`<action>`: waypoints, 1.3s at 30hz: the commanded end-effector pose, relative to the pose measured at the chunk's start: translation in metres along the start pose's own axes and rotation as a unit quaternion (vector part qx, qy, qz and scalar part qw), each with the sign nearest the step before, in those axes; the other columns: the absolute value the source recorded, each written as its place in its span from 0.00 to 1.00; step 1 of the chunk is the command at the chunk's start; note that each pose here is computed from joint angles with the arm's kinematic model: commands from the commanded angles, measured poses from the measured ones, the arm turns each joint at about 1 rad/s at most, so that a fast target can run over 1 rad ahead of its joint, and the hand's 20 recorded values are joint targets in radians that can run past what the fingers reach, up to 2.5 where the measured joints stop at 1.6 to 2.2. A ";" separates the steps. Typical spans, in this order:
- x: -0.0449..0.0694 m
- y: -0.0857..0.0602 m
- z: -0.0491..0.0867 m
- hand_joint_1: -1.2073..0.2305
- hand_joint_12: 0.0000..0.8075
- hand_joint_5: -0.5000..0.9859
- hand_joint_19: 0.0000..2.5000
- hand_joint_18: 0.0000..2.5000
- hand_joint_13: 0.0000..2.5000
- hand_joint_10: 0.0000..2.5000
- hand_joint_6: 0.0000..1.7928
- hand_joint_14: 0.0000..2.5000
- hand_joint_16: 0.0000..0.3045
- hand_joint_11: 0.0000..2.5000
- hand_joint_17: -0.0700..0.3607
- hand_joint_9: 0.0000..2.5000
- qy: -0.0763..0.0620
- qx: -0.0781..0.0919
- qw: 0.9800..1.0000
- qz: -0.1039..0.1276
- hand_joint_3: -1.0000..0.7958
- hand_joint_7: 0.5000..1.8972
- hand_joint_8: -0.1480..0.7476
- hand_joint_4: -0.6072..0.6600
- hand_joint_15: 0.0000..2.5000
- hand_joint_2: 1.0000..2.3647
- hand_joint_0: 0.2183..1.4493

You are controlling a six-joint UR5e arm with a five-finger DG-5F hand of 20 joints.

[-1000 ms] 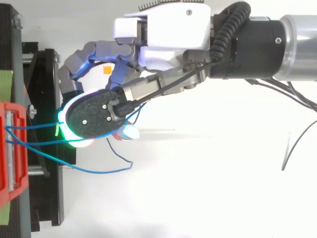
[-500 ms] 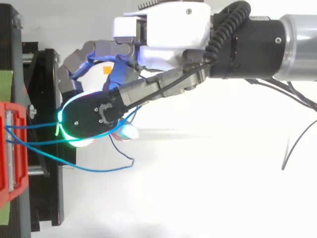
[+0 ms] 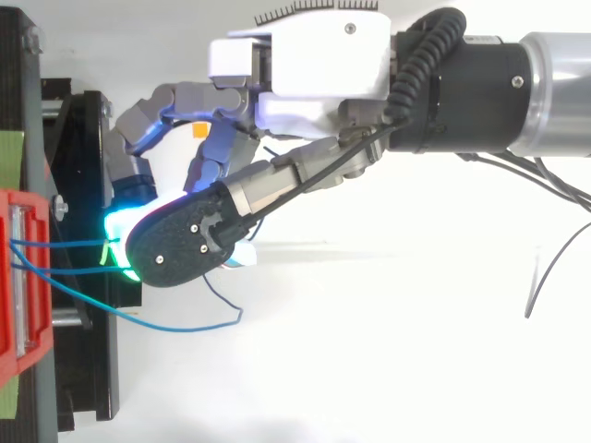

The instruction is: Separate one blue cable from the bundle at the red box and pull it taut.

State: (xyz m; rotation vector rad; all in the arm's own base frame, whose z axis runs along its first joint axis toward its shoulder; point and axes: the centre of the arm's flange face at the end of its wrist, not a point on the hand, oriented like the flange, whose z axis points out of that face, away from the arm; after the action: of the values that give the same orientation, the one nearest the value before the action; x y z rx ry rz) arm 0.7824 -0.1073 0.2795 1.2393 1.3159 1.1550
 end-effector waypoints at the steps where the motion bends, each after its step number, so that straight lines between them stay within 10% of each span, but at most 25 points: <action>1: 0.001 -0.007 -0.002 0.45 0.38 0.25 0.30 0.21 0.40 0.01 0.41 0.01 0.11 0.55 0.33 0.48 0.000 0.006 1.000 -0.001 0.31 0.45 0.50 0.53 0.45 0.00 0.26; 22: 0.002 -0.006 -0.002 0.35 0.40 0.25 0.29 0.23 0.41 0.01 0.47 0.01 0.11 0.56 0.33 0.50 0.001 0.006 1.000 -0.001 0.49 0.45 0.52 0.50 0.45 0.01 0.29; 39: 0.001 0.024 0.002 0.30 0.39 0.25 0.29 0.24 0.40 0.01 0.48 0.01 0.10 0.56 0.33 0.49 0.001 -0.001 1.000 -0.011 0.53 0.51 0.51 0.52 0.45 0.02 0.31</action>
State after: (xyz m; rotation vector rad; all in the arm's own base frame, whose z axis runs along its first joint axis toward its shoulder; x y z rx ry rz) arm 0.7858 -0.1056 0.2981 1.2243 1.3186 1.1542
